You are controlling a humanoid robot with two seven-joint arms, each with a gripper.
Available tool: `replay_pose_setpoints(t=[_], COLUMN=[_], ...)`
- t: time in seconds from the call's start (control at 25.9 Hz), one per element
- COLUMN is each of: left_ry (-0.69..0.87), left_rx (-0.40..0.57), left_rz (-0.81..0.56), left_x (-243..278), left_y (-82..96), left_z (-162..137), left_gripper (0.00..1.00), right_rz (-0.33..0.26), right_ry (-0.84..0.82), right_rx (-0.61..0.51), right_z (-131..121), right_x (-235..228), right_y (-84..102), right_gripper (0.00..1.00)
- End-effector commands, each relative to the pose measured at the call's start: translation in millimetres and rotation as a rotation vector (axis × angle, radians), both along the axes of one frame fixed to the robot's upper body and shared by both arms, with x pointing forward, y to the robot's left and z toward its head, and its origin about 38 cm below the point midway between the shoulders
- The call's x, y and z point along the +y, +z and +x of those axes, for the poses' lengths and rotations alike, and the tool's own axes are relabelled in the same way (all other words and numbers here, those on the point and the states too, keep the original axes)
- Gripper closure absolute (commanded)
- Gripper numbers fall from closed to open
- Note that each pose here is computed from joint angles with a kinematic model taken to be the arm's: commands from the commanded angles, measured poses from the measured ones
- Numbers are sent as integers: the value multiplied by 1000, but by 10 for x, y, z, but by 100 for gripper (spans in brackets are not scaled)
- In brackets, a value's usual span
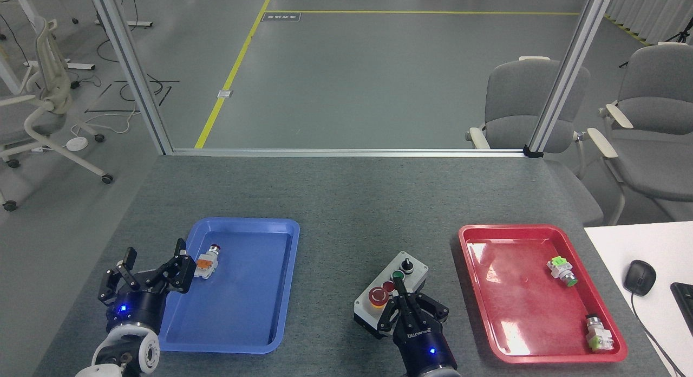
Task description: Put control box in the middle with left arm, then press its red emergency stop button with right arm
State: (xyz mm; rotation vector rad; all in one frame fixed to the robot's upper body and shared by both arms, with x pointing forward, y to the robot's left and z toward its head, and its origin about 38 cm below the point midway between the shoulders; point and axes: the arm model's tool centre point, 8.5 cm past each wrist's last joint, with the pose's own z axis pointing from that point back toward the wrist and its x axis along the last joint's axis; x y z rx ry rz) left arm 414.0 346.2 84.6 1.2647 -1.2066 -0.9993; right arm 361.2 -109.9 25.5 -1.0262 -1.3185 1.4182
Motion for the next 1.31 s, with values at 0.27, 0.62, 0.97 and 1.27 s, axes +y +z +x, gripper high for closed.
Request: replay_pose_setpoints(t=[0.27,0.62,0.97,1.27], left_ry=[-3,-3,1,9], left_rx=[-69,-60,-52,13], left_rz=[6,11,12,-3], left_x=[10,32,48,31], left_y=[107,115,86,-206], left_z=[39,48,29,-95], left_gripper=[1,1,1,1], right_rz=[-37,-39,26,68], right_ry=[48,45,-11,-78], right_rx=[86,125,20,-56], right_z=[10,-22,84,45], right_x=[229,221,109,-158], right_y=[-242,-375,-6,261], right_gripper=[100,100,100,100])
